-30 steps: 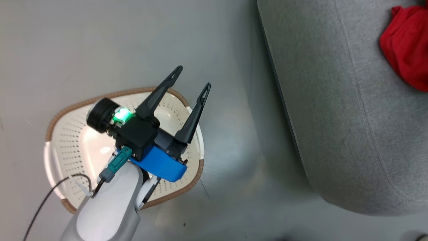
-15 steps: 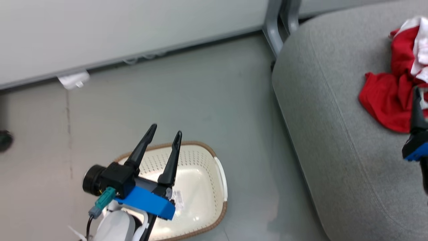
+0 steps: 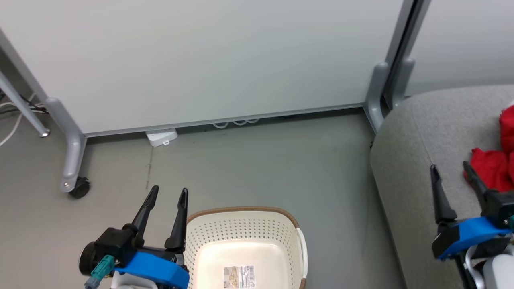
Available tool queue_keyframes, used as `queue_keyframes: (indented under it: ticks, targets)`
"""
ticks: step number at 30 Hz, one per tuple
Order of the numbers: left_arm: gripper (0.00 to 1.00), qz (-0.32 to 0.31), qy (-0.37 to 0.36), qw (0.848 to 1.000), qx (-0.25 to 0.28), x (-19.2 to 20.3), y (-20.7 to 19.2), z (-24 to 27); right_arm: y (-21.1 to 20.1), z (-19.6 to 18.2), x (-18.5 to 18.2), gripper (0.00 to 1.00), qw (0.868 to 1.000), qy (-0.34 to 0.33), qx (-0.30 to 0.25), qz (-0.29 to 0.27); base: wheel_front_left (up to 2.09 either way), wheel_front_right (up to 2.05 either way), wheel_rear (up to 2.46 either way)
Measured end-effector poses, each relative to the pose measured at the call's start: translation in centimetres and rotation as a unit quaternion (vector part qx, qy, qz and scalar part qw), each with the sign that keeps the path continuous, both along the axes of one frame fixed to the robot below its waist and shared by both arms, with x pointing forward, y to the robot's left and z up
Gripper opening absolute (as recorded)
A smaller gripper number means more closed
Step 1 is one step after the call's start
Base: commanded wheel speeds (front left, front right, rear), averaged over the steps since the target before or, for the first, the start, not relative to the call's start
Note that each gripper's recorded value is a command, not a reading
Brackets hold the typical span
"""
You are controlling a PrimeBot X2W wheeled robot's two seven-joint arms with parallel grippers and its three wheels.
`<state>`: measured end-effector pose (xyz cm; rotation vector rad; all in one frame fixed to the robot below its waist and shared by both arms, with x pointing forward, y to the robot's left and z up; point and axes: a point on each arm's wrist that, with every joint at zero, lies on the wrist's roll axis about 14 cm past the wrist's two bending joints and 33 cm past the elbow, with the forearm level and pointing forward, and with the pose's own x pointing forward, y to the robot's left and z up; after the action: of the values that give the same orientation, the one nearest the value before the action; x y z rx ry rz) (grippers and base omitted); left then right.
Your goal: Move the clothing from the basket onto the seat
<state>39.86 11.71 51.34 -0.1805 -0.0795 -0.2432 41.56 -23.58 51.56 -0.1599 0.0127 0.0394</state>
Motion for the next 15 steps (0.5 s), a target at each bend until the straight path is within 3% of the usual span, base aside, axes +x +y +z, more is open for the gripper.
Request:
queue_keyframes:
  ticks: [8,15]
  targets:
    - [1.00,0.067,0.006,0.998,-0.002,-2.2,4.5,-0.3,6.2,-0.3,-1.7,1.00,0.998,0.002,0.032,0.062,0.00,0.00,0.00]
    - [1.00,0.098,0.020,0.995,-0.007,-3.2,6.5,-1.2,8.2,-0.6,-2.6,1.00,0.996,0.007,0.049,0.079,0.00,0.00,0.00]
